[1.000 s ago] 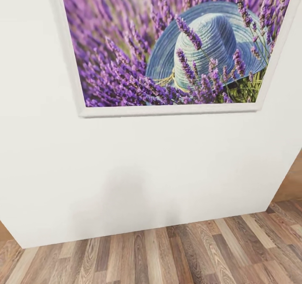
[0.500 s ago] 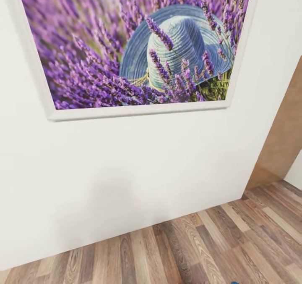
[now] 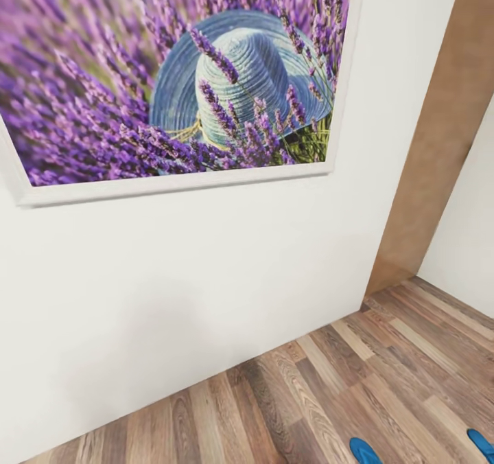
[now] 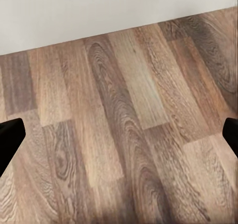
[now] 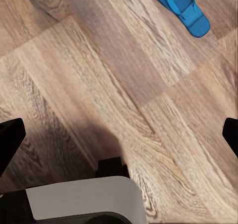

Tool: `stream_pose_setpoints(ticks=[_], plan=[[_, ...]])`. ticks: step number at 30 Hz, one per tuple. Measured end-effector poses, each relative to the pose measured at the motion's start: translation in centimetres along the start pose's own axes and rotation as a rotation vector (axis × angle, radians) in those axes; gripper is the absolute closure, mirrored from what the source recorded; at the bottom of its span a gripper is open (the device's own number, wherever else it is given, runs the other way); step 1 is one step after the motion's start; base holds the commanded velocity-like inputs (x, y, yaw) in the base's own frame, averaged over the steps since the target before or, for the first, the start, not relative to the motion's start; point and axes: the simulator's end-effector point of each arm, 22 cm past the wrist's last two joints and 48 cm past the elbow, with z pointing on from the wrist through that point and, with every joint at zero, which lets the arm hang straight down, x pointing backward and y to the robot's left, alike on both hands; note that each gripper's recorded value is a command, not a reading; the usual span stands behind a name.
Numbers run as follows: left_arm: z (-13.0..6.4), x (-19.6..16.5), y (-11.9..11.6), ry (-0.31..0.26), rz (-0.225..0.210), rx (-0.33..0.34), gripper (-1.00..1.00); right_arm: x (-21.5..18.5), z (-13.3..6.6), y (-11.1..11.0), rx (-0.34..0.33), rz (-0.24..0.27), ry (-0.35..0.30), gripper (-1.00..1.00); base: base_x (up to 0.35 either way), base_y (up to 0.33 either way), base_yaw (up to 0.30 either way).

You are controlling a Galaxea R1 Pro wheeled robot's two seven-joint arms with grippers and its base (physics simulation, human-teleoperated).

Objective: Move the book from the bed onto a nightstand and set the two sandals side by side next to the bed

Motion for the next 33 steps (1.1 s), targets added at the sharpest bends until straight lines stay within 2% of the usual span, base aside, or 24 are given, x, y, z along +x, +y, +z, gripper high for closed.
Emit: stream_pose_setpoints(ticks=[33], plan=[[0.00,-0.52,-0.05,-0.013,0.000,0.001,-1.00,-0.49,-0.02,0.15,-0.003,0.000,-0.012,-1.00,0.000,0.000,-0.287]])
